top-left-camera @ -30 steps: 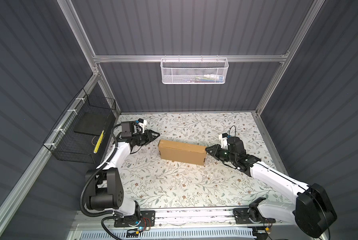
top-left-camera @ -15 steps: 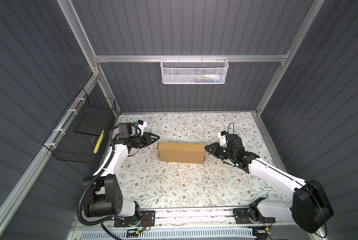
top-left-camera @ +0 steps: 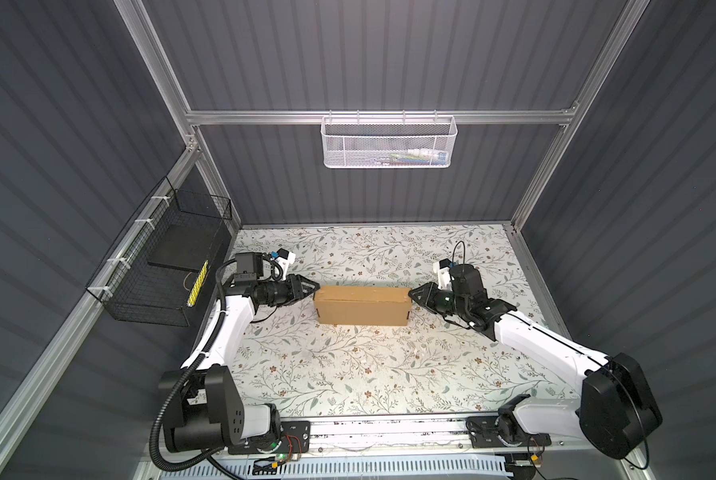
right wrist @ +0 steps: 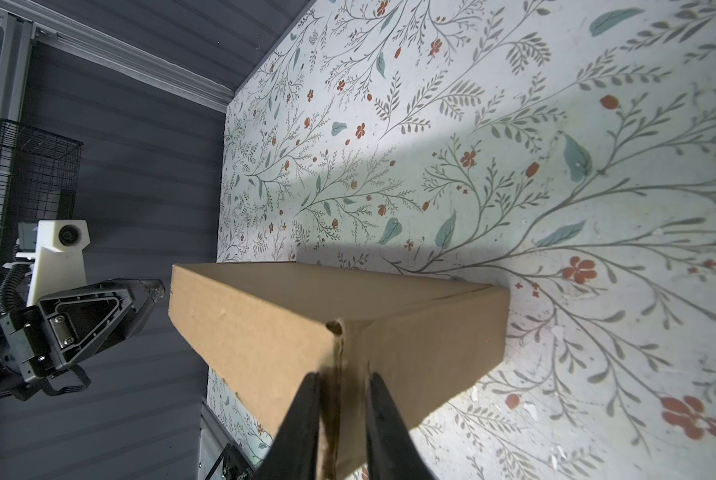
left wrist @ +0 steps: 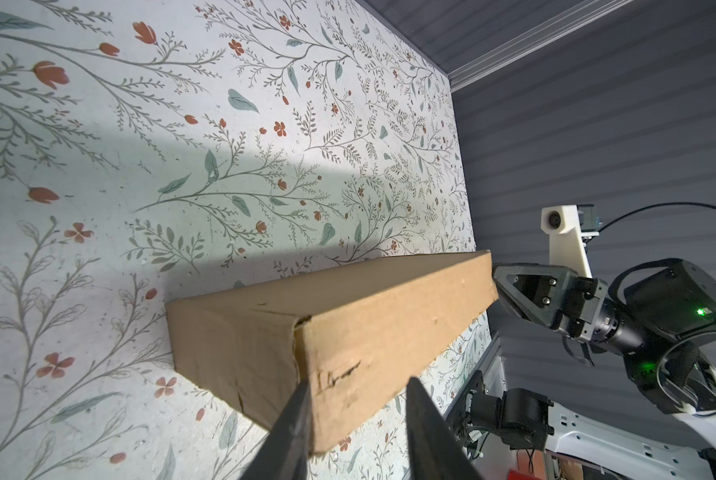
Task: Fold the paper box
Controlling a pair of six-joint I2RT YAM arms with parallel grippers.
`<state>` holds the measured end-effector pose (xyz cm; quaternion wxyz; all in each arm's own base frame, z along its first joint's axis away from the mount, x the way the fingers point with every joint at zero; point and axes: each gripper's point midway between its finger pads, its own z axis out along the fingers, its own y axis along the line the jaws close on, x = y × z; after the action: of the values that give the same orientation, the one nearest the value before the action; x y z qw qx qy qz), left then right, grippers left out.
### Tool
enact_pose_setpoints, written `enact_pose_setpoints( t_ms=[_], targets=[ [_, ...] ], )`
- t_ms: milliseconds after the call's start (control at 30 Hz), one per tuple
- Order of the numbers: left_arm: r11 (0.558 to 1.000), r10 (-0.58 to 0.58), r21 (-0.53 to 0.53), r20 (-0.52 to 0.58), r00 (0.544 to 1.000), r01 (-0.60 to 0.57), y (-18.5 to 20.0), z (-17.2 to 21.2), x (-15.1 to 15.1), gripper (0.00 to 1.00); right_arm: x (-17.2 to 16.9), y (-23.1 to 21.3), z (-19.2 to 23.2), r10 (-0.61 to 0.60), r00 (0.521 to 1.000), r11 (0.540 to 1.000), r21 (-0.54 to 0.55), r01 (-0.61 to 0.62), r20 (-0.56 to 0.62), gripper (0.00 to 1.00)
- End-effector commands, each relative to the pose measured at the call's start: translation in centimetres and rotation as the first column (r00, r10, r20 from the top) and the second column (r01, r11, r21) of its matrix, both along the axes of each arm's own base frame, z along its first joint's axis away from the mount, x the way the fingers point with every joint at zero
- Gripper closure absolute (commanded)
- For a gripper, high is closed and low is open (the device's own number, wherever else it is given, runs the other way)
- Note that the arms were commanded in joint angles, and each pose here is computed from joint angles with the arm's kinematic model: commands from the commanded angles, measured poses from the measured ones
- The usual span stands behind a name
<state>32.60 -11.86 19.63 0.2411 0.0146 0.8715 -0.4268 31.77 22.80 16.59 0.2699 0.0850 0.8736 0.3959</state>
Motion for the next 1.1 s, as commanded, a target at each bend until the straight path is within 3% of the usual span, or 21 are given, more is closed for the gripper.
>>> enact_pose_setpoints(
  t_ms=[0,333,1067],
  targets=[
    [0.999,0.0,0.039,-0.028,1.0,0.001,0.5,-1.1,-0.7,0.62,-0.7,-0.6,-2.0,0.002,0.998,0.998,-0.059,-0.006,-0.066,0.77],
    [0.998,0.007,0.058,-0.043,0.999,-0.005,0.7,-2.3,-0.4,0.61,-0.6,-0.7,-2.5,0.002,0.997,0.998,-0.065,-0.006,-0.076,0.77],
    [0.998,0.004,0.055,-0.094,0.996,0.001,0.6,-4.2,-2.0,0.68,-2.1,-0.6,-3.8,0.043,0.993,0.997,-0.056,-0.049,-0.109,0.78]
  ],
)
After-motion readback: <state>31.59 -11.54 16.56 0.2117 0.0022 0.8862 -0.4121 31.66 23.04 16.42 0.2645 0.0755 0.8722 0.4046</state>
